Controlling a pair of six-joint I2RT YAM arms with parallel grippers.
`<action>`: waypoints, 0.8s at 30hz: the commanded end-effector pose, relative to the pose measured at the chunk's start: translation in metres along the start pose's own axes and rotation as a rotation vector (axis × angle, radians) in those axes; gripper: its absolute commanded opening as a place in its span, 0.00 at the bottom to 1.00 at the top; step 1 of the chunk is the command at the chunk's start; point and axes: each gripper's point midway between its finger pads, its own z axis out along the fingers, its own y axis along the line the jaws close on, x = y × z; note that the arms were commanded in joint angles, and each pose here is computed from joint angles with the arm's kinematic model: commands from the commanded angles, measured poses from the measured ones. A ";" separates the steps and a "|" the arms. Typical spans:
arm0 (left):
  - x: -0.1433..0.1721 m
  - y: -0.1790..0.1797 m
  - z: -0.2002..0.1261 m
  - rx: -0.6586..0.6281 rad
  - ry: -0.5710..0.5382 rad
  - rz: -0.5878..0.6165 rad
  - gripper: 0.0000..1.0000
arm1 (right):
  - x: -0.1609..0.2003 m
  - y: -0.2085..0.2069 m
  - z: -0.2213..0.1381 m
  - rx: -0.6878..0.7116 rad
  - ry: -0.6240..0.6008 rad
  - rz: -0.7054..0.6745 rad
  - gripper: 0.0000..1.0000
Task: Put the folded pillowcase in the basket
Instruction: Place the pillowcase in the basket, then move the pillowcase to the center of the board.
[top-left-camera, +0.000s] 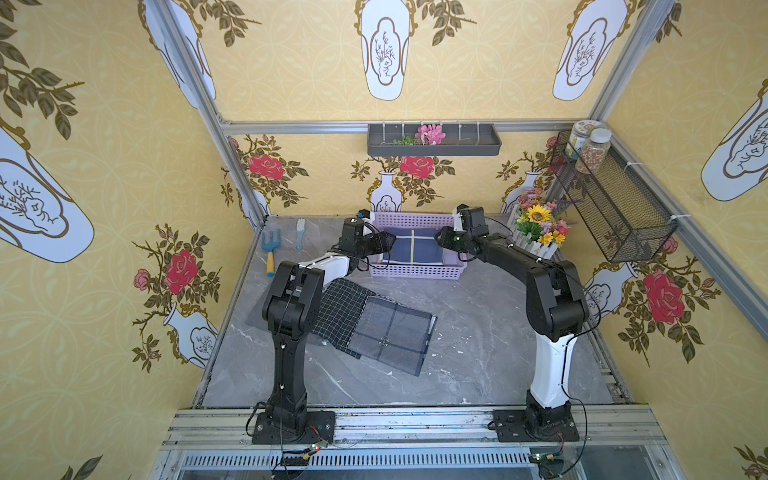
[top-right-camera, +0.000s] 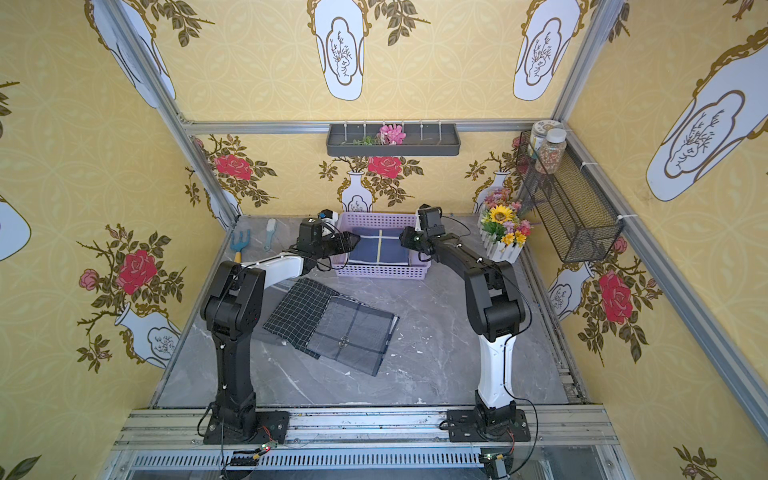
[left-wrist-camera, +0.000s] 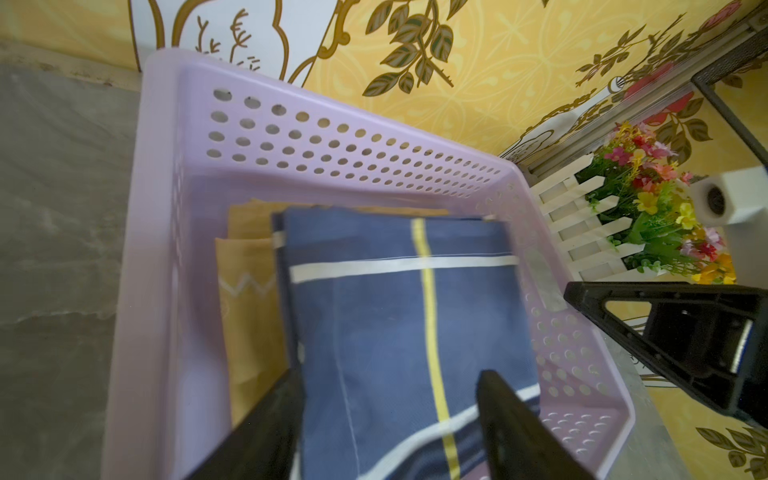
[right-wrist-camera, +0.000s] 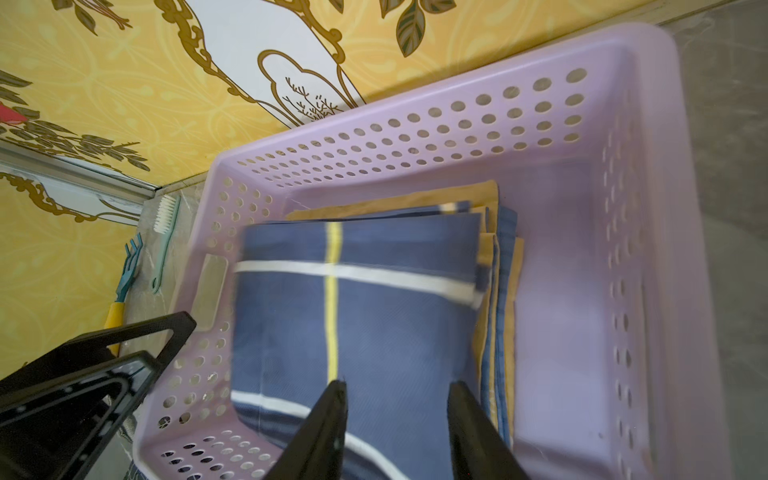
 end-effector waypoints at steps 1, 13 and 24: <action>-0.015 -0.009 -0.010 0.007 -0.029 -0.006 1.00 | -0.011 0.009 -0.015 -0.017 -0.034 -0.002 0.50; -0.013 -0.041 -0.082 0.047 -0.083 -0.033 1.00 | 0.025 0.025 -0.075 0.030 0.014 -0.042 0.56; 0.077 -0.043 -0.148 0.044 -0.026 -0.098 1.00 | 0.125 0.041 -0.113 0.062 0.161 -0.054 0.58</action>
